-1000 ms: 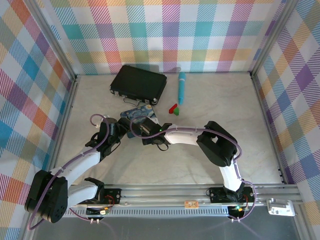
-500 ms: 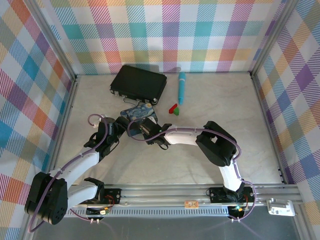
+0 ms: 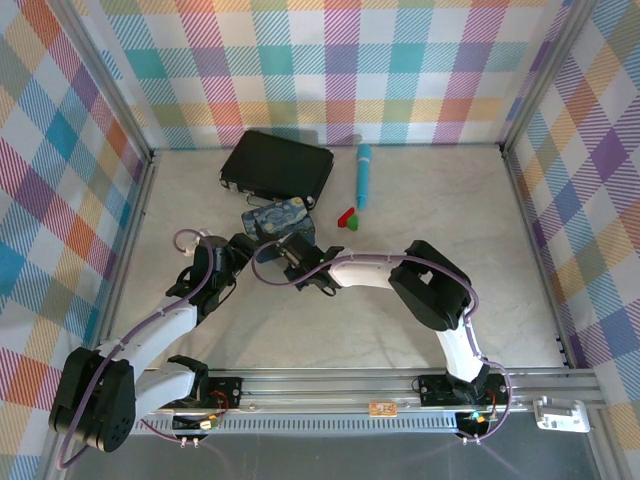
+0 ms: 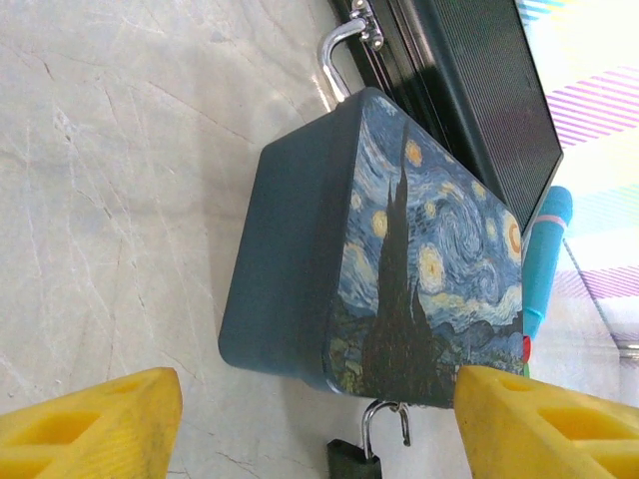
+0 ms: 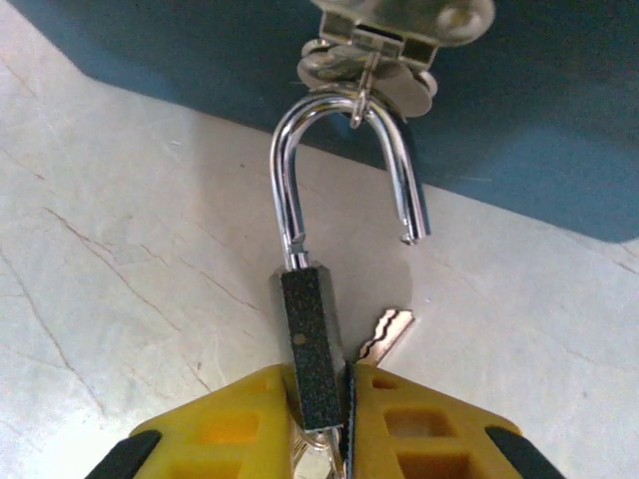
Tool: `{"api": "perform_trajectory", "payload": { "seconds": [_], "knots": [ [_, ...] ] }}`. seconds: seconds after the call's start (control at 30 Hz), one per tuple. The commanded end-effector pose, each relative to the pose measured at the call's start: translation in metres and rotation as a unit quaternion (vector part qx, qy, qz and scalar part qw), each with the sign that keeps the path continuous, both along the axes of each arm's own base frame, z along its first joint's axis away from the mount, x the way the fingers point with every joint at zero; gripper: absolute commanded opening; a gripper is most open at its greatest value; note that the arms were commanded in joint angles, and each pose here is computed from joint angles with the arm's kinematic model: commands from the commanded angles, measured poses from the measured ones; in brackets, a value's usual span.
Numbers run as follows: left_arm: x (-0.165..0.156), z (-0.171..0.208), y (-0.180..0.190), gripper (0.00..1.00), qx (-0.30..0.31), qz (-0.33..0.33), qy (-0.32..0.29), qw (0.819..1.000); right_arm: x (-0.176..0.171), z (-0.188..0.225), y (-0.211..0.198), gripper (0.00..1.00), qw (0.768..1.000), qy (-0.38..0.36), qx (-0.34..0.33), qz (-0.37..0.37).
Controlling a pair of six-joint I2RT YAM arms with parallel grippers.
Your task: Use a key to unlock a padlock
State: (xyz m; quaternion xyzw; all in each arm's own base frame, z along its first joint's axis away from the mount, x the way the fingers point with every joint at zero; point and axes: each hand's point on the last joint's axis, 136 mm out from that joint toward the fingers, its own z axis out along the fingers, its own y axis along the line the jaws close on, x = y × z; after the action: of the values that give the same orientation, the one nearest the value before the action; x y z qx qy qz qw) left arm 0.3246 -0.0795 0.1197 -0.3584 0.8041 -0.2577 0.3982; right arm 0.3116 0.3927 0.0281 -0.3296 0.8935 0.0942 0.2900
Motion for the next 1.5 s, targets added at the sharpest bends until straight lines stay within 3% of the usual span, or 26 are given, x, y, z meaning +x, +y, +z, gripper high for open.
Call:
{"api": "perform_trajectory", "payload": {
  "seconds": [0.0,0.17,0.23,0.6,0.77,1.47],
  "knots": [
    [0.002,0.005,0.005,0.72,0.014,-0.004,-0.010,1.000,0.003,0.009,0.005,0.17,0.997,0.008,0.041,0.064],
    [0.003,0.008,0.000,0.72,0.025,-0.031,-0.017,0.999,-0.002,0.026,0.006,0.12,0.982,0.026,0.065,0.174],
    [0.003,0.008,-0.001,0.72,0.035,-0.041,-0.019,0.998,-0.002,0.025,0.003,0.01,0.975,0.051,0.056,0.208],
    [0.014,-0.002,-0.020,0.71,0.032,-0.096,-0.012,0.995,0.001,0.007,0.012,0.00,0.939,0.004,0.018,0.343],
    [0.018,-0.010,-0.034,0.64,0.015,-0.127,0.001,0.992,0.007,0.011,0.024,0.00,0.934,-0.011,0.034,0.355],
    [0.012,-0.013,-0.023,0.59,0.020,-0.101,0.005,0.995,0.009,0.027,0.060,0.00,0.924,-0.031,0.072,0.374]
  ]
}}
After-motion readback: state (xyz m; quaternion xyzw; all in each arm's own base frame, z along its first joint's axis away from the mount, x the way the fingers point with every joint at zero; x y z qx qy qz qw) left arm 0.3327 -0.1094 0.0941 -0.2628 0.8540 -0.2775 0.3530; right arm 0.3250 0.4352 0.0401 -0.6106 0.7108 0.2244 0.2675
